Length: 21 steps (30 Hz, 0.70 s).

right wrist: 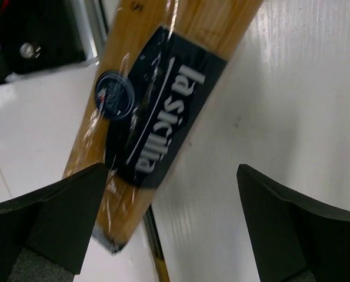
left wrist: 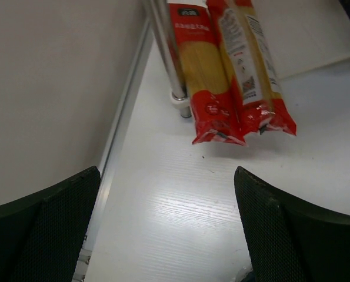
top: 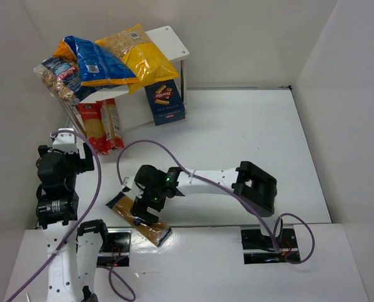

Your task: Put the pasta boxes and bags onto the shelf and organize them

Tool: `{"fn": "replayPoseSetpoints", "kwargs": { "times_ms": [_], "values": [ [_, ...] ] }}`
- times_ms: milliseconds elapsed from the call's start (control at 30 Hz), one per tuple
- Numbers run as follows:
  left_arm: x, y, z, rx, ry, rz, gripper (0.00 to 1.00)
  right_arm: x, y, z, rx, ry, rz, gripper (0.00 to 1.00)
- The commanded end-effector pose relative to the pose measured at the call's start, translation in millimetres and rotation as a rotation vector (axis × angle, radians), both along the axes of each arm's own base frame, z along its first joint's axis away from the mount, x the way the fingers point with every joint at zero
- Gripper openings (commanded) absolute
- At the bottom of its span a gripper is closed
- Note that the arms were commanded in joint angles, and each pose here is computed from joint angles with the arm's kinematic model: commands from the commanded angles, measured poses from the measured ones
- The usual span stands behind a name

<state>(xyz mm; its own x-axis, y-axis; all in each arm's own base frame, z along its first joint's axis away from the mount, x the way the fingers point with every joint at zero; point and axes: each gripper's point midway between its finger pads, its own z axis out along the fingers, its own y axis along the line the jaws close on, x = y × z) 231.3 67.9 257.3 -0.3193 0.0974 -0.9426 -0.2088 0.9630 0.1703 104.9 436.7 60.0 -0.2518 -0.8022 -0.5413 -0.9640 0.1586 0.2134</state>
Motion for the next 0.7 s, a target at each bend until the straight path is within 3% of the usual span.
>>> {"fn": "replayPoseSetpoints", "kwargs": {
  "times_ms": [0, 467, 667],
  "values": [
    [-4.4, 21.6, 30.9, 0.001, -0.111, 0.138, 1.0, -4.0, 33.7, -0.6, 0.046, 0.009, -0.081, 1.0],
    [-11.5, 27.2, 35.4, 0.012, -0.15, 0.169, 1.0, -42.1, 62.8, -17.5, 0.015, 0.076, -0.035, 1.0],
    [-12.6, 26.9, 33.2, 0.012, -0.15, 0.169, 1.0, -49.6, 43.8, -82.9, -0.128, 0.07, -0.049, 1.0]
  ]
}}
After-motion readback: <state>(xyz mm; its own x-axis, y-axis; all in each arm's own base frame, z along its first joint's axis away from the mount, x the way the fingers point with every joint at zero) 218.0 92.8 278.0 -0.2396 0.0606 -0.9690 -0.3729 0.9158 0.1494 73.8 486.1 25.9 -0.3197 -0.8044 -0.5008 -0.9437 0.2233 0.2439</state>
